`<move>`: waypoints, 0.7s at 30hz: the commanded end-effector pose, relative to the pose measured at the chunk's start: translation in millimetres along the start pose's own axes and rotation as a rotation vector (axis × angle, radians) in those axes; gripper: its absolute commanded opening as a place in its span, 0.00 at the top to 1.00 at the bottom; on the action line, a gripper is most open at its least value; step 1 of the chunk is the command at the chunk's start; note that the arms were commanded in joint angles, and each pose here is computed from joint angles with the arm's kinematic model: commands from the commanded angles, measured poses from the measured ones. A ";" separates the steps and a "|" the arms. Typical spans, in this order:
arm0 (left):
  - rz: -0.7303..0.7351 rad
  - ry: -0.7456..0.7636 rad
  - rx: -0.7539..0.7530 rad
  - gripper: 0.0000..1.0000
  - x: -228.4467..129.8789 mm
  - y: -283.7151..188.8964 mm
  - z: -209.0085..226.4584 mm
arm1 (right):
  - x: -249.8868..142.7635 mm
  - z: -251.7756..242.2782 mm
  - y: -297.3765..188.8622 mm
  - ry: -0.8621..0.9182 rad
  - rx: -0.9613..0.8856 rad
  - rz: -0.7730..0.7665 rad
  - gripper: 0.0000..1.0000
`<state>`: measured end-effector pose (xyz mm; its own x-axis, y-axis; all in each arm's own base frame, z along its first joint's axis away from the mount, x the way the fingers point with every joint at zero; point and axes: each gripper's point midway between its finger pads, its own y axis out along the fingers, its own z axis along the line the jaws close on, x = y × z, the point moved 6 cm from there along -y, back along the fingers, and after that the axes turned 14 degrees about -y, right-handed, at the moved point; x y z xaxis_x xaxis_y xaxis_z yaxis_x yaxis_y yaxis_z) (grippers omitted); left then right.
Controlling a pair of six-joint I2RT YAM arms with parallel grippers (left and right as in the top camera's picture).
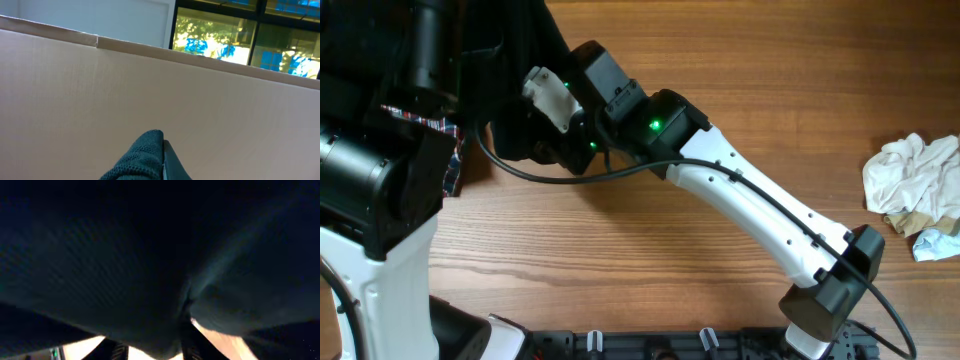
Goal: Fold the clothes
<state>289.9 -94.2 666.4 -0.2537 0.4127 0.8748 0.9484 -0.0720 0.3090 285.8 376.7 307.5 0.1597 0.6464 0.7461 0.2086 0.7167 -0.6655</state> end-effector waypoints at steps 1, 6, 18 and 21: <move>-0.059 0.003 -0.007 0.96 21.5 -12.7 0.2 | 2.9 0.0 10.5 0.034 0.029 -0.032 0.72; -0.059 0.003 -0.007 0.96 21.4 -12.7 0.2 | -0.6 -2.8 26.6 0.109 0.035 -0.024 0.96; -0.077 0.026 0.045 0.96 23.8 -13.0 5.9 | -35.5 -17.8 -70.8 0.183 -0.414 0.233 0.96; -0.081 0.025 0.046 0.96 24.6 -13.0 6.0 | -23.2 -18.1 -115.7 0.182 -0.493 0.142 0.96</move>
<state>290.1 -88.6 666.7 -0.2751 0.3921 0.8778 0.9511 -0.0226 0.3081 279.2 308.8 313.6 0.3899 0.7235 0.5697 0.4188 0.4116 -0.8094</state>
